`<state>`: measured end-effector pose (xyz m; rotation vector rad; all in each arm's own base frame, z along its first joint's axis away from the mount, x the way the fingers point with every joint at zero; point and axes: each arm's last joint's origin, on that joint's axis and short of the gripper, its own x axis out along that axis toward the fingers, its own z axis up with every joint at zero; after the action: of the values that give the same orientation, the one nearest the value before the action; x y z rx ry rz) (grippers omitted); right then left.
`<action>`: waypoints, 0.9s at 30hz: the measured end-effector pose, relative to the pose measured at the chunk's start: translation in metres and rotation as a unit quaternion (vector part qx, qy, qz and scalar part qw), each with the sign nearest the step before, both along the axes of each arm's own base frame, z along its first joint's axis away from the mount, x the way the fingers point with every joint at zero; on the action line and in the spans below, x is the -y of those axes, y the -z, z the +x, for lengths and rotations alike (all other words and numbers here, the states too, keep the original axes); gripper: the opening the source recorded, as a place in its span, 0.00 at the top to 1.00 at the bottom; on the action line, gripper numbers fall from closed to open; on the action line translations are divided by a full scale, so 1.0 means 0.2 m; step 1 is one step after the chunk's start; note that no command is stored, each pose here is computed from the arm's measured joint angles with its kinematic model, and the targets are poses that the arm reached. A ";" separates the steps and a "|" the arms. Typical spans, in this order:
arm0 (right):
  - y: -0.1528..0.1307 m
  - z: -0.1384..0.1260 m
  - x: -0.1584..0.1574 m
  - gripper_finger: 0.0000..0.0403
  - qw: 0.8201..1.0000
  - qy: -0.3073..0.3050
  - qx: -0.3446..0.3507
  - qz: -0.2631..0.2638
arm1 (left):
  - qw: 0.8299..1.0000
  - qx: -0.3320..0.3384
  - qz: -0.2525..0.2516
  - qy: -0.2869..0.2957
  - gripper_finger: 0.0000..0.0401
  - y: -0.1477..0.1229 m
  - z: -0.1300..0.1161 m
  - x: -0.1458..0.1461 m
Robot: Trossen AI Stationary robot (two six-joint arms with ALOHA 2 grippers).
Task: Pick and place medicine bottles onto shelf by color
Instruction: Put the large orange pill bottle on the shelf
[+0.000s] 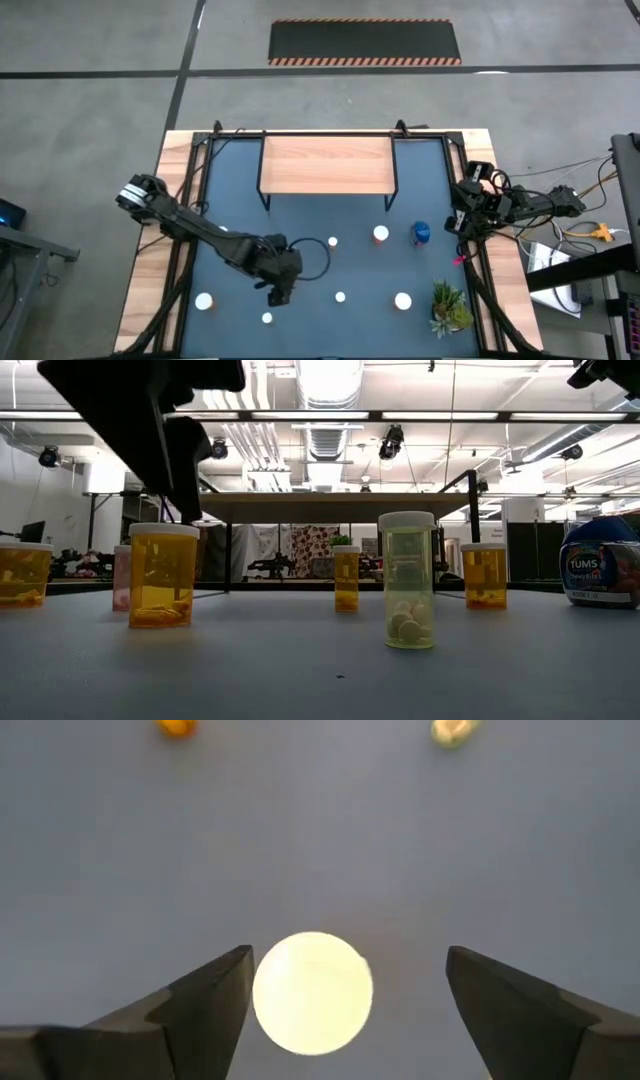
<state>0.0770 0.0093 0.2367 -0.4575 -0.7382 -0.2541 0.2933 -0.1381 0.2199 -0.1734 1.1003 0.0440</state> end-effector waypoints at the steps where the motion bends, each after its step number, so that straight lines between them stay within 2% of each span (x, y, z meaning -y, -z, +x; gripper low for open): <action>1: 0.00 0.00 0.00 0.98 1.000 0.000 0.000 0.000 | 1.000 -0.003 0.002 0.000 0.21 0.01 0.00 0.00; 13: 0.00 0.00 0.00 0.98 1.000 0.000 -0.001 0.000 | 0.999 -0.038 0.021 -0.001 0.22 0.06 0.00 0.00; 27: 0.00 0.00 0.00 0.98 1.000 0.000 -0.001 0.000 | 0.998 -0.051 0.029 -0.001 0.40 0.10 0.01 0.00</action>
<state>0.0771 0.0094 0.2366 -0.4583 -0.7359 -0.2535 0.2947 -0.1388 0.1990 -0.1221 1.1984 0.0874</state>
